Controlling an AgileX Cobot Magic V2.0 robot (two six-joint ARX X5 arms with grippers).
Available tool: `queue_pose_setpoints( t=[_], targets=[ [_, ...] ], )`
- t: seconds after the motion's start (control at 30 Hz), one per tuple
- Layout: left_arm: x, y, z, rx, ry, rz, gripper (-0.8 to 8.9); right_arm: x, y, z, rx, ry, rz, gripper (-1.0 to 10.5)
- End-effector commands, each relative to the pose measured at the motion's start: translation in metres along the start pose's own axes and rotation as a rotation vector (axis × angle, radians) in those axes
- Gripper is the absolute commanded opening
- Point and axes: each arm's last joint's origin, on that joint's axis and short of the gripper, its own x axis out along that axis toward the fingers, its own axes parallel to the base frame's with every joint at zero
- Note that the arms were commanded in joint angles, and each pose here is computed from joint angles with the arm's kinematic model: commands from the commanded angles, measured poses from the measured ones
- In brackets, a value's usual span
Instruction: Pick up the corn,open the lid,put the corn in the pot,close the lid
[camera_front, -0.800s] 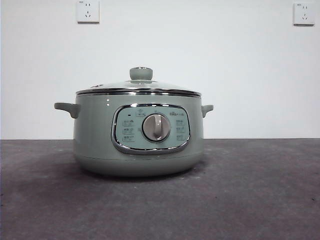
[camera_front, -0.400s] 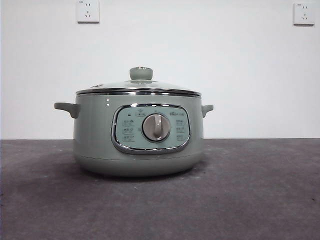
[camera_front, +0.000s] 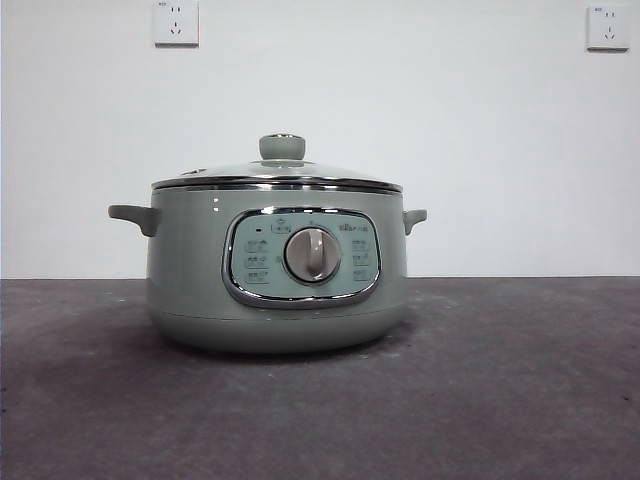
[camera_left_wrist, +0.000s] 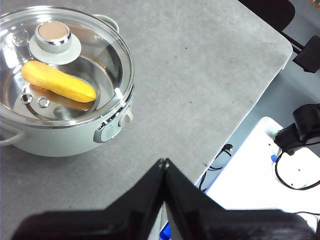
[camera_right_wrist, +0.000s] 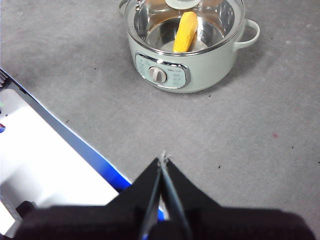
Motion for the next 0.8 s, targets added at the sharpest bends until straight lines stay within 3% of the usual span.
queue_pose_setpoints(
  t=[0.03,0.37,0.47,0.6,0.8],
  targets=[
    [0.002,0.001,-0.001,-0.005,0.005,0.005,-0.03,0.001,0.0,-0.003,-0.003,0.027,0.0,0.0],
    [0.004,0.002,0.003,0.011,-0.013,0.012,-0.04,0.001,0.0,-0.003,-0.003,0.027,0.0,0.0],
    [0.002,0.002,0.004,0.063,-0.035,0.042,-0.04,0.001,0.0,-0.003,-0.003,0.027,0.0,0.0],
    [-0.019,0.008,0.014,0.213,-0.266,0.239,-0.04,0.001,0.0,-0.003,-0.003,0.027,0.0,0.0],
    [-0.046,0.013,-0.001,0.374,-0.617,0.369,-0.04,0.001,0.0,-0.003,-0.003,0.027,0.0,0.0]
  ],
)
